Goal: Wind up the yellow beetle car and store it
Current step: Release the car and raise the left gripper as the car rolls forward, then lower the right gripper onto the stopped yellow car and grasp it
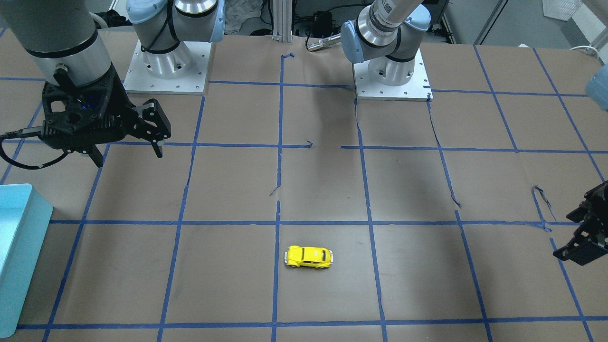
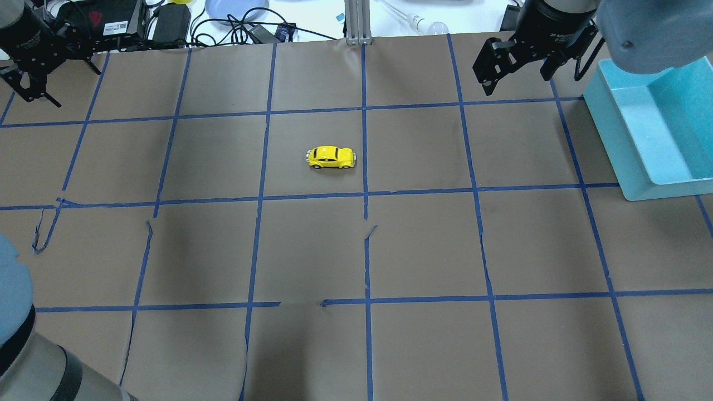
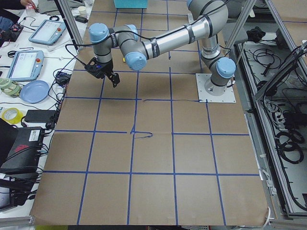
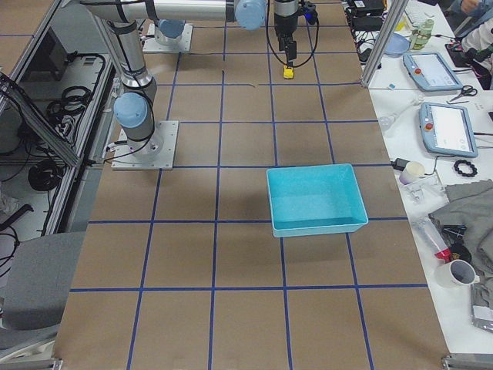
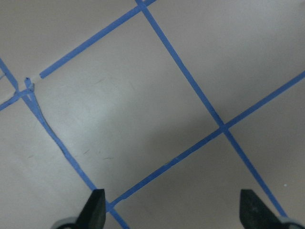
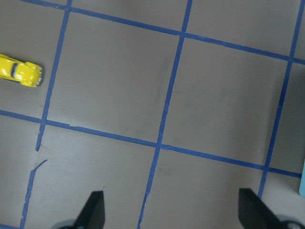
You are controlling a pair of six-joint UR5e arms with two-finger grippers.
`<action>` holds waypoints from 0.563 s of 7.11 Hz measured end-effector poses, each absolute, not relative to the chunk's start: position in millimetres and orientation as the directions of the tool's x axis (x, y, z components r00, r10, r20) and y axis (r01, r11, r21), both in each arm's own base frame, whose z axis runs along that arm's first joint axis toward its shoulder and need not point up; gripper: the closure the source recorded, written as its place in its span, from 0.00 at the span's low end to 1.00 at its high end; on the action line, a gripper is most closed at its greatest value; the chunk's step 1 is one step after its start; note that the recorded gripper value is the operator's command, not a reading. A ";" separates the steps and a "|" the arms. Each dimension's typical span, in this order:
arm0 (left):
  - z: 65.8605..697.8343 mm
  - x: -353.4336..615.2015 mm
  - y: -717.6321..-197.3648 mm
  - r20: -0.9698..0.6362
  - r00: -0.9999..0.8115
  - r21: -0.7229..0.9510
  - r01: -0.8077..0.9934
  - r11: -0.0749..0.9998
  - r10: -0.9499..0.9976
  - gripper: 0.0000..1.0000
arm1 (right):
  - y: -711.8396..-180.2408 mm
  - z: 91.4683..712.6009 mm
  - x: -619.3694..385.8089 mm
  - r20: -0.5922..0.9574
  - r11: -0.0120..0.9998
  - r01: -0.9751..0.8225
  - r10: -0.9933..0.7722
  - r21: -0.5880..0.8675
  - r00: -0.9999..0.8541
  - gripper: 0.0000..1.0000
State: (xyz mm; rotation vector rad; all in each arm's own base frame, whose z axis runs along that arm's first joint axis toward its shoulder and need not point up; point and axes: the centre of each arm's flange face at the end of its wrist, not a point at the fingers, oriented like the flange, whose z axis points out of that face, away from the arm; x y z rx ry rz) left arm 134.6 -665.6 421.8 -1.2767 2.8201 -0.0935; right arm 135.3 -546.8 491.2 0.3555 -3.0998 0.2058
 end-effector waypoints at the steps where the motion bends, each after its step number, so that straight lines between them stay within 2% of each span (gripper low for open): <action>1: 440.5 111.5 -657.6 -0.049 -0.756 -0.075 -0.649 0.757 -0.653 0.00 | -546.9 491.0 135.3 0.029 0.965 -0.228 -0.226 -0.128 -0.974 0.00; 3: 464.5 59.1 -646.9 -0.072 -0.904 -0.080 -0.415 0.906 -0.421 0.00 | -547.7 491.4 134.5 0.028 0.963 -0.234 -0.232 -0.131 -0.972 0.00; 4: 466.9 44.2 -642.8 -0.070 -0.932 -0.078 -0.351 0.933 -0.357 0.00 | -548.0 492.7 134.1 0.028 0.963 -0.235 -0.233 -0.135 -0.972 0.00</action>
